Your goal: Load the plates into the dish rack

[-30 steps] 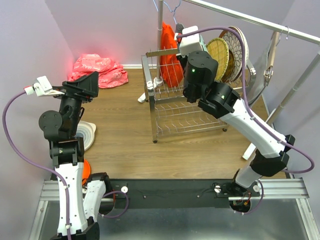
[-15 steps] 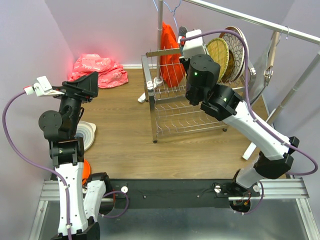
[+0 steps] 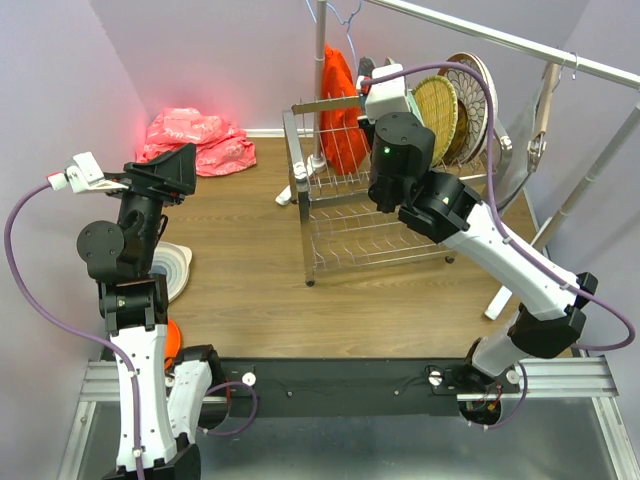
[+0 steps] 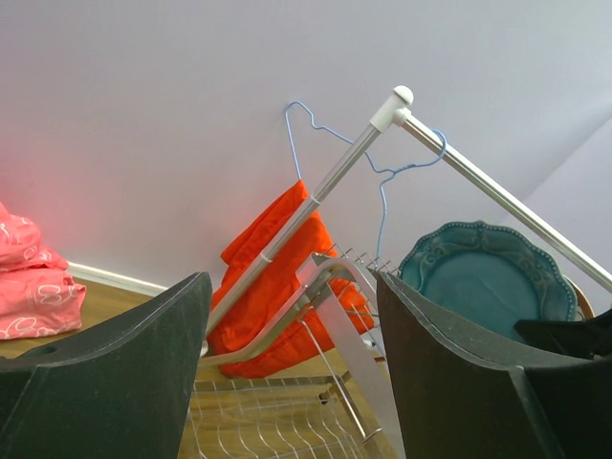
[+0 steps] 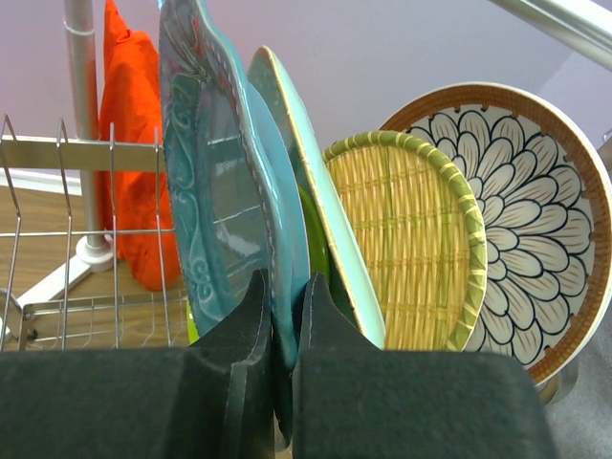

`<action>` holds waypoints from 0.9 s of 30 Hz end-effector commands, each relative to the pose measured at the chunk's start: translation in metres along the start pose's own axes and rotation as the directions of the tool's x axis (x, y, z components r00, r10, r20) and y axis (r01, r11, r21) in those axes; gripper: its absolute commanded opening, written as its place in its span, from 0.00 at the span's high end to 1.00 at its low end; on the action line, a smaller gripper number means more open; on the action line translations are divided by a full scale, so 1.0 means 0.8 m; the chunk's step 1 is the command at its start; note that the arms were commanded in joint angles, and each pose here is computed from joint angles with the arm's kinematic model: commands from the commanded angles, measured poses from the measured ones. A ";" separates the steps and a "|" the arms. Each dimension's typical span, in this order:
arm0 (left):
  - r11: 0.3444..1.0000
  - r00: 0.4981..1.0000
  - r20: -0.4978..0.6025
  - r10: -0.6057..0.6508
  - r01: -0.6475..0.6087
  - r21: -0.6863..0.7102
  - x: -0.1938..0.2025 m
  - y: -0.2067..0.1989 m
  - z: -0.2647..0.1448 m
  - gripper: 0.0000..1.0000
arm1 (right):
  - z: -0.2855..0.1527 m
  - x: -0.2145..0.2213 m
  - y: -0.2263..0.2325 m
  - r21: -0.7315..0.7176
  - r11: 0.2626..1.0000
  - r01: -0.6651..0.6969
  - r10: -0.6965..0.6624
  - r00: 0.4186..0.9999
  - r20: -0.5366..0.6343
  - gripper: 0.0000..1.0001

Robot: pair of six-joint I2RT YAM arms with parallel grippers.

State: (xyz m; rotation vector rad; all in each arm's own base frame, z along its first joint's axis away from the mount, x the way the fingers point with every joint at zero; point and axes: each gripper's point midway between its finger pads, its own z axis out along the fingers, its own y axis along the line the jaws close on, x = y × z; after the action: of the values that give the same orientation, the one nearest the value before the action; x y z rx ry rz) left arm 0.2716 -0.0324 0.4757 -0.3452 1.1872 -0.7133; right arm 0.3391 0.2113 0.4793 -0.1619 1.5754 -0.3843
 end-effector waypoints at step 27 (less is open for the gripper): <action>1.000 1.000 -0.017 0.005 -0.005 0.006 0.005 0.004 -0.002 0.21 | -0.013 -0.029 -0.034 0.008 0.979 -0.204 0.203 0.977 0.072 0.51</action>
State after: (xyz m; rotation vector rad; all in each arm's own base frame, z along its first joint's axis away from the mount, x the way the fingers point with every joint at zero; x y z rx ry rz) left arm 0.2726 -0.0306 0.4726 -0.3488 1.1950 -0.7084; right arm 0.3307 0.1996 0.4958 -0.0249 1.5318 -0.2746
